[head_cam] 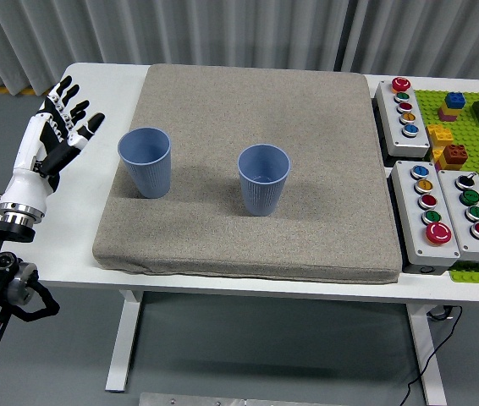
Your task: Pick cup pour cup place
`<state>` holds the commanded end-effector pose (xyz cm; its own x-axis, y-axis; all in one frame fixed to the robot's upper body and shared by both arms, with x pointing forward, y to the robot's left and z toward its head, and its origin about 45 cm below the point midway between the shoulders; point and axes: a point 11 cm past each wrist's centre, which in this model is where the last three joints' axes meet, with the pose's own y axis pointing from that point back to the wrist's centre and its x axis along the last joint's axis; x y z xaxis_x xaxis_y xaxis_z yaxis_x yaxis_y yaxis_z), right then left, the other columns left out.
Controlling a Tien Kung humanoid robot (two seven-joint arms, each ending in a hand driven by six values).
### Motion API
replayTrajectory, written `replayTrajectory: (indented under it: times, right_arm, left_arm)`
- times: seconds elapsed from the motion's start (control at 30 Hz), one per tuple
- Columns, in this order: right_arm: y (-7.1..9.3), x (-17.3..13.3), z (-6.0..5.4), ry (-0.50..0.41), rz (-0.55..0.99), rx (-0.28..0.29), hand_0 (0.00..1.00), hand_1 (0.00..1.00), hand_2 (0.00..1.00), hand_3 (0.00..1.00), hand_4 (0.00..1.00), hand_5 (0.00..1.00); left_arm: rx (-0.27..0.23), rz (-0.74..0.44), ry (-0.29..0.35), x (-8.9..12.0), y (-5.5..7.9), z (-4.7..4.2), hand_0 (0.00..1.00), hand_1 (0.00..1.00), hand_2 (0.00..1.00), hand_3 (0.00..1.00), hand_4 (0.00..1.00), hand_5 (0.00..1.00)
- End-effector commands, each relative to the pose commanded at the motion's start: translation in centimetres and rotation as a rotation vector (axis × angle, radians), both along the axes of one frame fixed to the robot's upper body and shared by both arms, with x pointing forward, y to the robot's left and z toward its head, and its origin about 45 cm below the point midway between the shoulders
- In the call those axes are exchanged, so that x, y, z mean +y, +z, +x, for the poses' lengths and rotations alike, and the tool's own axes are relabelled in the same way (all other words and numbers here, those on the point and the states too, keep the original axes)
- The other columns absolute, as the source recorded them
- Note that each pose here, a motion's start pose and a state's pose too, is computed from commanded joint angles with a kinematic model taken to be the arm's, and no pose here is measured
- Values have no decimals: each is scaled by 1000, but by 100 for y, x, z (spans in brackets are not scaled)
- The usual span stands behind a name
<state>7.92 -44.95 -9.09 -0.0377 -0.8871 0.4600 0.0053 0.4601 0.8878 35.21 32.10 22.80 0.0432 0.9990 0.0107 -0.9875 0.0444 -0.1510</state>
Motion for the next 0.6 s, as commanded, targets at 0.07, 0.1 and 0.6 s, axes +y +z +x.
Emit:
replayTrajectory:
  times: [0.07, 0.1, 0.6]
  right_arm:
    - [-4, 4, -11, 0, 1, 2, 651, 652, 576, 591, 2, 35]
    - [-5, 5, -15, -1, 1, 3, 651, 652, 576, 591, 2, 35]
    - [-10, 14, -24, 1, 2, 5, 651, 652, 575, 591, 2, 35]
  left_arm:
    - [7, -68, 16, 57, 10, 30, 864, 855, 998, 998, 997, 998]
    - [15, -101, 14, 68, 6, 39, 864, 855, 998, 998, 997, 998]
    - [55, -691, -27, 281, -25, 127, 861, 856, 974, 998, 913, 998]
